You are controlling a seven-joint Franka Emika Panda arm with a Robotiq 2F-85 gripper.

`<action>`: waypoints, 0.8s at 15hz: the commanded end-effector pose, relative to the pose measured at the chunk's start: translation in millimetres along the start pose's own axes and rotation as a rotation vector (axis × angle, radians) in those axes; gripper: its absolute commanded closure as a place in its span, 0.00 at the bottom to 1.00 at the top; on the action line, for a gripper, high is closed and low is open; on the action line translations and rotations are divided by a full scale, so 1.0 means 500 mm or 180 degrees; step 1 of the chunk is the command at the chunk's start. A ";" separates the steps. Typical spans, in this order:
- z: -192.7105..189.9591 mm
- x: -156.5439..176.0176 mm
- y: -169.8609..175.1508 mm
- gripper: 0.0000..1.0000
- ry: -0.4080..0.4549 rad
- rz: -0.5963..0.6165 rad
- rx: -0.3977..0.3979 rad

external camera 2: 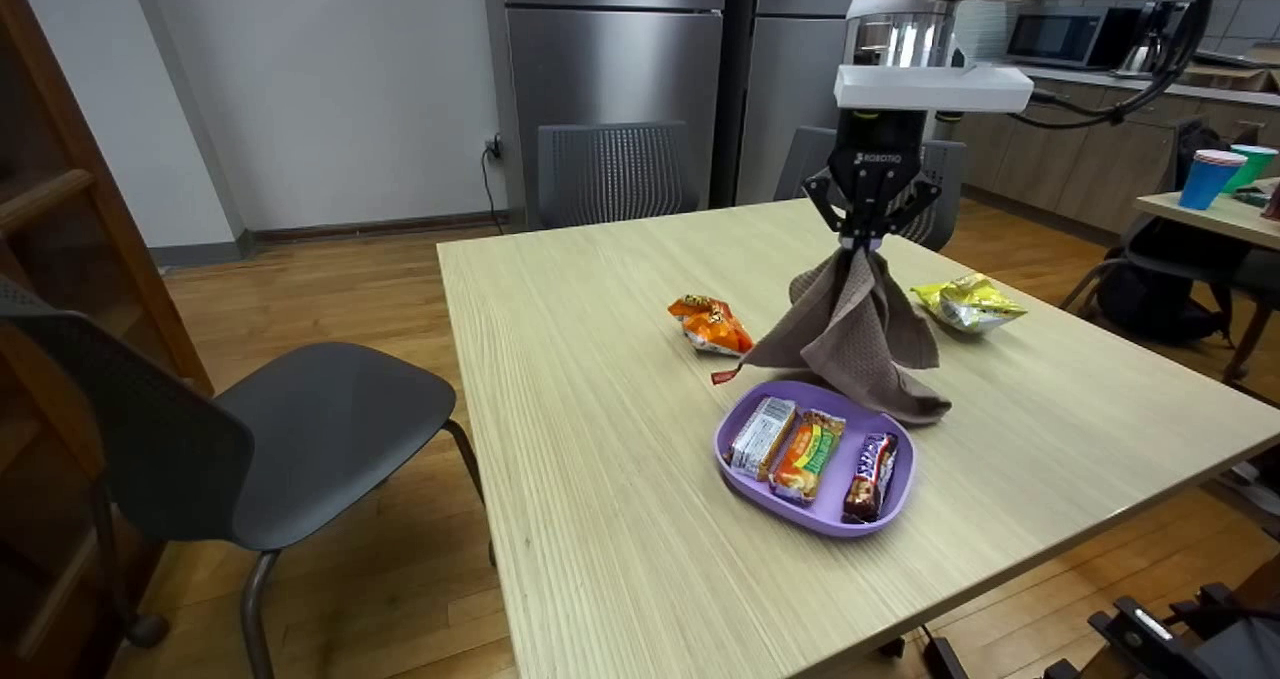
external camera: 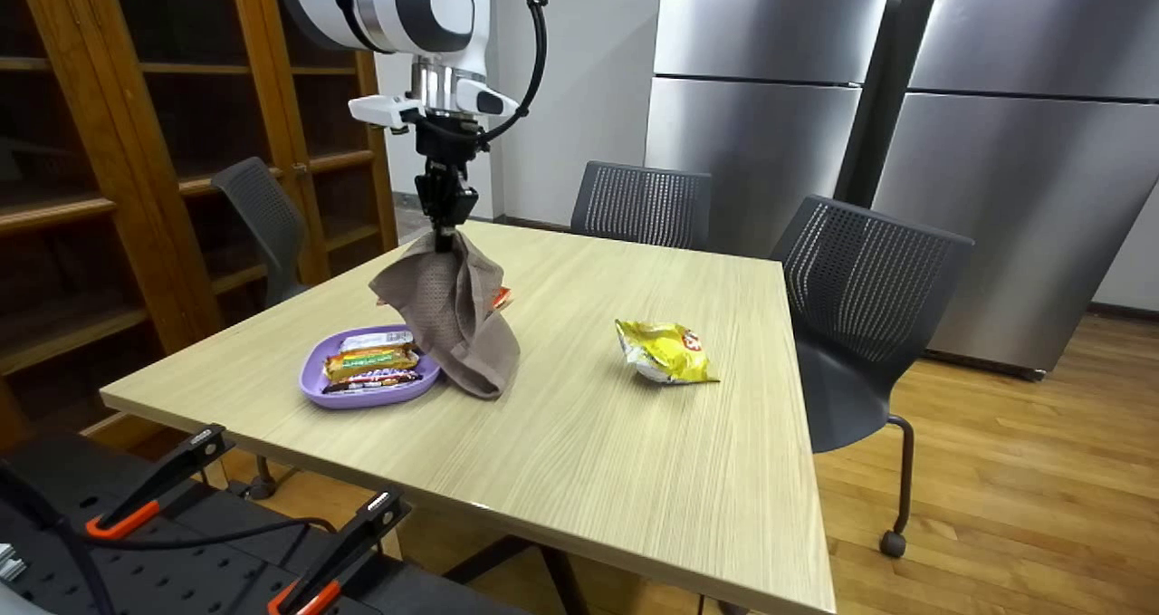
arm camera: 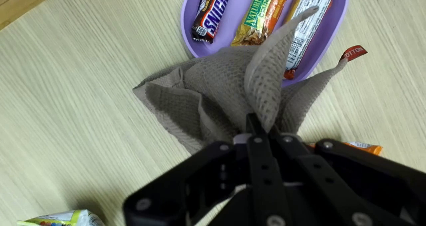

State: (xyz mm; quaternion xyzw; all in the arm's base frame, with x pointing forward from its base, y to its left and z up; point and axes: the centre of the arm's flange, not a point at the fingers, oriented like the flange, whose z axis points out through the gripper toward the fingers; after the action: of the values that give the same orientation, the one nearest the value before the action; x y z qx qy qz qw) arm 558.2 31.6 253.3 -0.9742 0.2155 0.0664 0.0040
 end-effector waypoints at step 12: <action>-0.023 -0.048 -0.122 0.99 -0.0059 -0.0404 -0.0082</action>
State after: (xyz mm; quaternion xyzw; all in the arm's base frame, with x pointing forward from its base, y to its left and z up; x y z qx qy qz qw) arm 559.0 79.5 260.1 -0.9826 0.1724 0.0684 0.0069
